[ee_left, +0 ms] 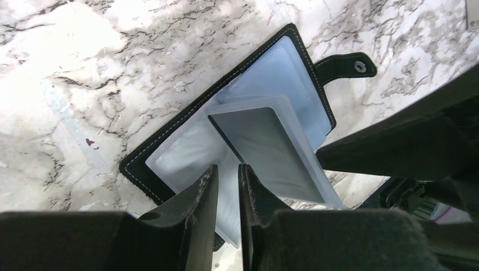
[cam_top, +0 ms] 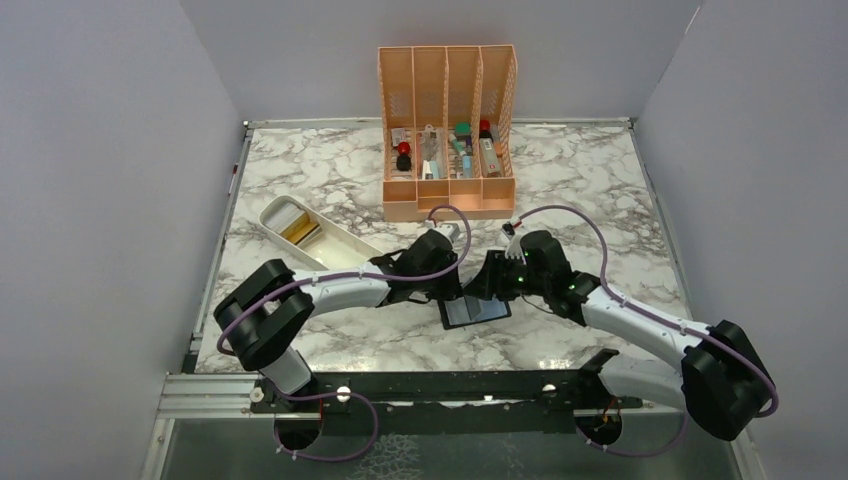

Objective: Put the credit cards into the card holder
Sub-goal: Turn over the card slot in the card holder, then pick up the credit card from the storage box.

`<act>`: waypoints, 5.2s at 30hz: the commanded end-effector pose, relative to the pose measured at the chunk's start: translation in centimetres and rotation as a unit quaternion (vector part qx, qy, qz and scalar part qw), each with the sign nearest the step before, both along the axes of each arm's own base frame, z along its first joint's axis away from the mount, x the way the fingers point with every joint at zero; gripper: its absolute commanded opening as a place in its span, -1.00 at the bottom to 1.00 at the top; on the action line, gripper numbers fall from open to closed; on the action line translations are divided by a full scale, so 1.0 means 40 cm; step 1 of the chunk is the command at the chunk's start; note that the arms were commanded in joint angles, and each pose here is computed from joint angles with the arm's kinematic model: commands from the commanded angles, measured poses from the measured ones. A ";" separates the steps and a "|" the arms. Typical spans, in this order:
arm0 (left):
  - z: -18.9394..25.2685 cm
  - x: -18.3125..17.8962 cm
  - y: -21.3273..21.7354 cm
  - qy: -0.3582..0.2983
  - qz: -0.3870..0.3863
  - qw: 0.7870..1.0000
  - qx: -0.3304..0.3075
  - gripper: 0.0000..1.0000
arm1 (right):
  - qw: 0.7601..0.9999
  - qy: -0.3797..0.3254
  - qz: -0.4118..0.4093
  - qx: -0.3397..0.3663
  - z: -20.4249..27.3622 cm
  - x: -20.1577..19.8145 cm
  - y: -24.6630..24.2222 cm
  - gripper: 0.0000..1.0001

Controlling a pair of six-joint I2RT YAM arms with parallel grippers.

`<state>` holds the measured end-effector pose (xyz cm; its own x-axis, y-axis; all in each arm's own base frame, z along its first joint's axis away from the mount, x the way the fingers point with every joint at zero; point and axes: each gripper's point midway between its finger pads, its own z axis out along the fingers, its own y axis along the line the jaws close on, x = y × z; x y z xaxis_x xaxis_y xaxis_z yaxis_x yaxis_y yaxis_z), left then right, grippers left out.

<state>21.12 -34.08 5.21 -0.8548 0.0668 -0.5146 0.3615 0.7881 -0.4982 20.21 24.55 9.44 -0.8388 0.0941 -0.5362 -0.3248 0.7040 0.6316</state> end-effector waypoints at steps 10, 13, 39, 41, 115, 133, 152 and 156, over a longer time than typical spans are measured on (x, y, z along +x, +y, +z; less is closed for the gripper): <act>0.150 0.077 0.062 -0.072 0.048 0.996 0.001 -0.45 | 0.997 0.014 0.057 0.045 0.008 -0.024 0.053 0.09; 0.181 0.099 0.095 -0.088 0.056 0.995 0.012 -0.43 | 0.994 0.030 0.083 0.062 0.002 -0.042 0.072 0.11; 0.314 0.321 0.754 -0.222 0.117 0.880 0.403 0.02 | 0.997 -0.032 0.065 0.031 0.061 -0.063 0.004 0.18; 0.294 0.333 0.802 -0.207 0.124 0.881 0.407 0.02 | 0.996 -0.035 0.069 0.036 0.071 -0.071 0.001 0.18; 0.137 0.546 0.990 -0.165 0.067 0.818 0.547 -0.58 | 0.992 -0.067 0.087 0.061 0.148 -0.066 0.020 0.19; 0.254 0.492 0.847 -0.196 0.090 0.886 0.411 -1.00 | 0.994 -0.059 0.074 0.048 0.152 -0.063 0.009 0.19; 0.580 0.348 0.462 -0.164 0.141 0.967 -0.137 -1.00 | 0.990 -0.056 -0.078 -0.100 0.090 0.022 -0.129 0.18; 0.561 0.292 0.393 -0.141 0.134 0.960 -0.203 -1.00 | 0.986 -0.049 -0.092 -0.133 0.042 0.043 -0.143 0.12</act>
